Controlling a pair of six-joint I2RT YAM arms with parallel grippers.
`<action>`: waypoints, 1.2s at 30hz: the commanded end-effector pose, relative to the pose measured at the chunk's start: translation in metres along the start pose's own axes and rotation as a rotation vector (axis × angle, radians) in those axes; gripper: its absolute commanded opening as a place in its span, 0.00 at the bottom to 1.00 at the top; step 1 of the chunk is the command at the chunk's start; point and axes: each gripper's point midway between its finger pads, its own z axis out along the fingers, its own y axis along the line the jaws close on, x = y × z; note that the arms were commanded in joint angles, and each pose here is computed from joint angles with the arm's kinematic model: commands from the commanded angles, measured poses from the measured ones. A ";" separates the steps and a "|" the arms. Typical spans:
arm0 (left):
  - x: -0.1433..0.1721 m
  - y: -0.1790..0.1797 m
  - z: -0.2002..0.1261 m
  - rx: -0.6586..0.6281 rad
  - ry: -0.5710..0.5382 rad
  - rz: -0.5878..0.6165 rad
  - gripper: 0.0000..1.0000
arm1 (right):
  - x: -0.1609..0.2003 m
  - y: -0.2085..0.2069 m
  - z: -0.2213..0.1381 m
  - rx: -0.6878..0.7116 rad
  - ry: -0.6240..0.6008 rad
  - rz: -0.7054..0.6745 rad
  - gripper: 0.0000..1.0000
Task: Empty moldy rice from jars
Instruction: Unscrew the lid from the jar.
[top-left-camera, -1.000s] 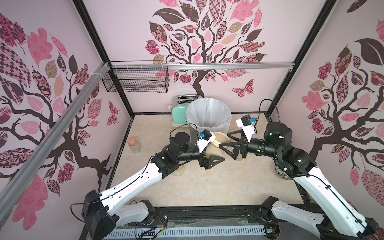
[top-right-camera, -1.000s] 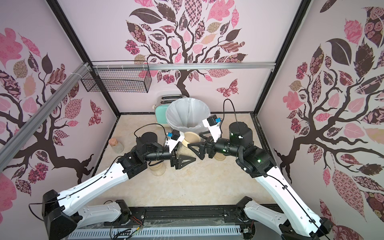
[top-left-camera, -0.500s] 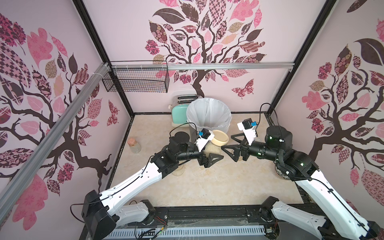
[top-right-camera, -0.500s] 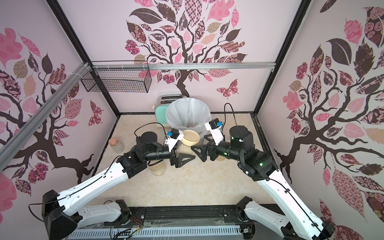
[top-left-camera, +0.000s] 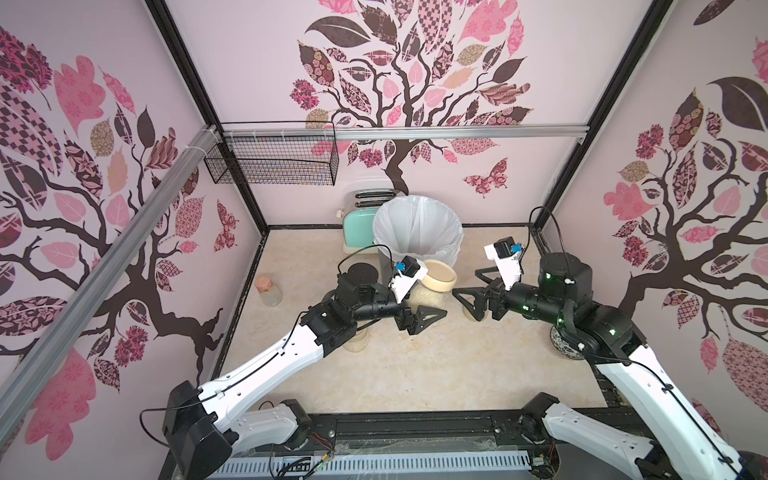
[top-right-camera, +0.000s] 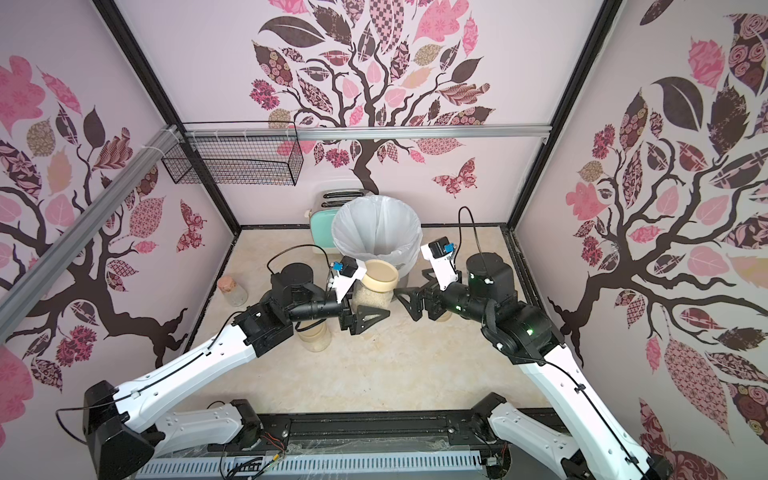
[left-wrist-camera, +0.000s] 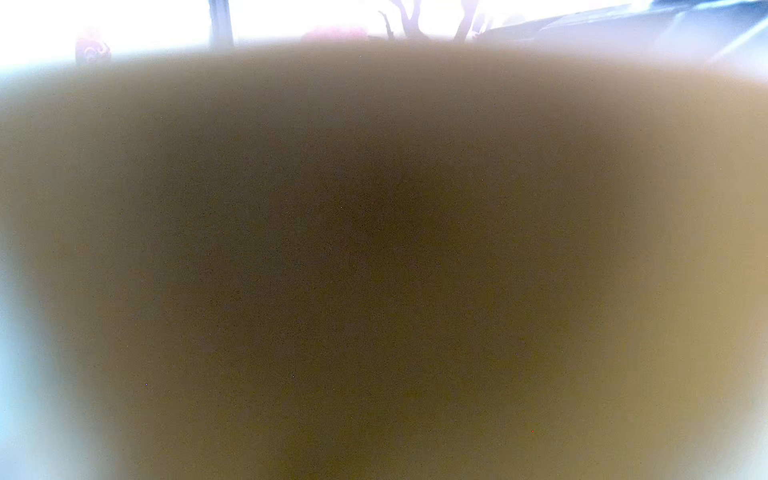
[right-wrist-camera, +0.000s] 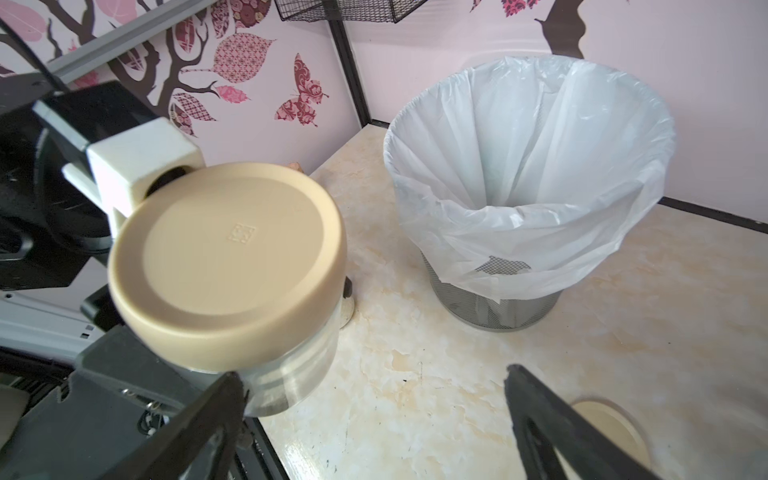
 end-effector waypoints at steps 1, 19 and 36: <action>-0.052 -0.025 -0.017 0.063 -0.163 0.124 0.63 | -0.015 0.037 -0.013 -0.189 -0.040 -0.006 1.00; -0.053 -0.023 -0.010 0.071 -0.166 0.119 0.63 | -0.037 0.051 0.016 -0.328 -0.051 0.014 1.00; -0.055 -0.024 -0.009 0.084 -0.174 0.117 0.63 | -0.040 0.063 0.023 -0.441 -0.102 -0.084 0.84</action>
